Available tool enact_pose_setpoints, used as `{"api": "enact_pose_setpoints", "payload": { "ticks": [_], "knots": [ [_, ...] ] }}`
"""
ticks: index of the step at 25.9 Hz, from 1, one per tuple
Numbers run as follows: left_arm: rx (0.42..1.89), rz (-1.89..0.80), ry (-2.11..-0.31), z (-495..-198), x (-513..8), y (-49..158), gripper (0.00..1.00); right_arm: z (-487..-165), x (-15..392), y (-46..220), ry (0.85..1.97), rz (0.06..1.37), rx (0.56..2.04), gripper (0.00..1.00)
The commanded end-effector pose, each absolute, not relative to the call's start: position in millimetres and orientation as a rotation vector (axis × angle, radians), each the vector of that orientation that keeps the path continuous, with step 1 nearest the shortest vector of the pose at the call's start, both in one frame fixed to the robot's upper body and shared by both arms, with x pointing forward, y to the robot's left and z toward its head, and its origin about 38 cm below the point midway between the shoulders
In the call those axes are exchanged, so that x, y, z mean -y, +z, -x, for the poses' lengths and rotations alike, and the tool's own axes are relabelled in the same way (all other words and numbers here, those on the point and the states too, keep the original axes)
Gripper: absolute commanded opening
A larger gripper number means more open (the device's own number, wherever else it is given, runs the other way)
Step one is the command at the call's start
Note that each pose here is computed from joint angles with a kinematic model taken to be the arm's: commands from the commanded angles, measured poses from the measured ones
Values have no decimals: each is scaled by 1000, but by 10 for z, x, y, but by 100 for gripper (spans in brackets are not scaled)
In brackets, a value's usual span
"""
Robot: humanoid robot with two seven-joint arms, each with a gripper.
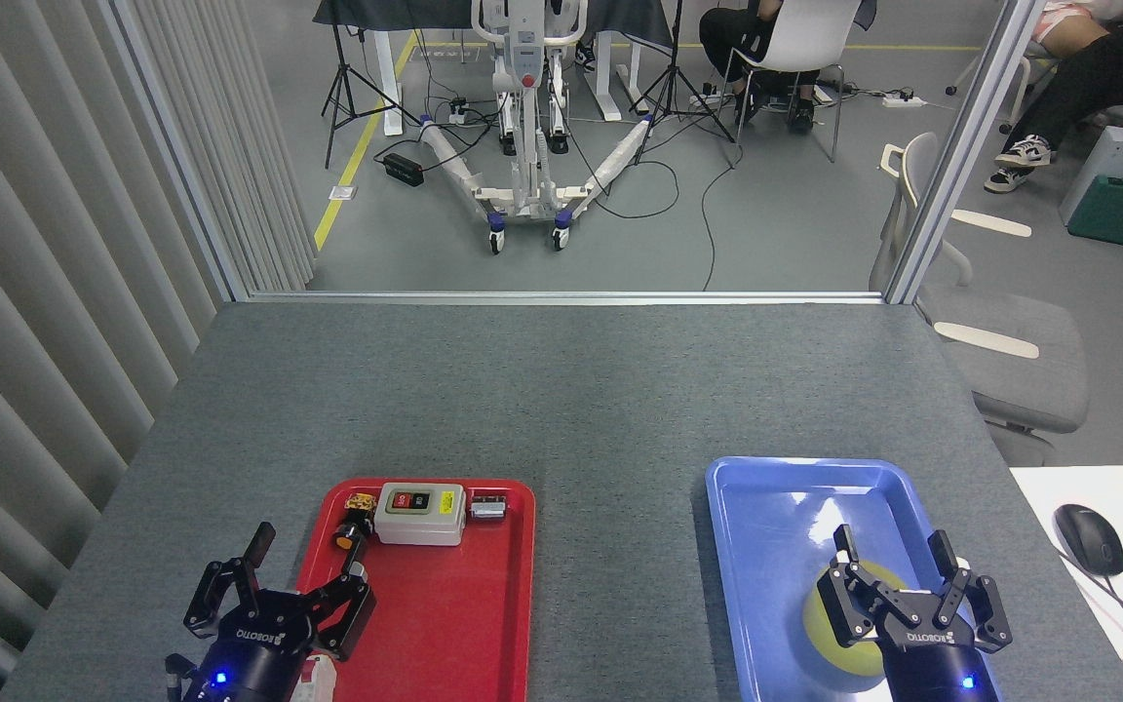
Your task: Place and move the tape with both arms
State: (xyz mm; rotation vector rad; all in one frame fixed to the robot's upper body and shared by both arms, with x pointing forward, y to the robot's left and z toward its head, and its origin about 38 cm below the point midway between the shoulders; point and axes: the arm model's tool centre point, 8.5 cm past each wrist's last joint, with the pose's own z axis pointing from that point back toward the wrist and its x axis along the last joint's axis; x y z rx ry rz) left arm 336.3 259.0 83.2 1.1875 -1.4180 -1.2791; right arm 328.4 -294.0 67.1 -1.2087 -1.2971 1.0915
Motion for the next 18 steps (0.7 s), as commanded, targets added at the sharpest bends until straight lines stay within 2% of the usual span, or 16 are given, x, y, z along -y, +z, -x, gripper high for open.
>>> {"api": "enact_pose_setpoints", "payload": {
  "ticks": [1,10,14,18],
  "knots": [
    [1415,-1181,-1291,-3365,-2613,819,100,-3267,2940,680,1086,1226,1315,100],
    [1417,-1171,-1290,-3365,-2631,818,100,-3253,2940,657,1095,1225,1299,100],
    [1419,-1168,-1291,-3365,-2630,813,100,-3227,2954,625,1115,1252,1264,100],
    [1417,-1165,-1291,-3364,-2633,803,100,-3202,2943,544,1141,1221,1199,100]
  ]
}}
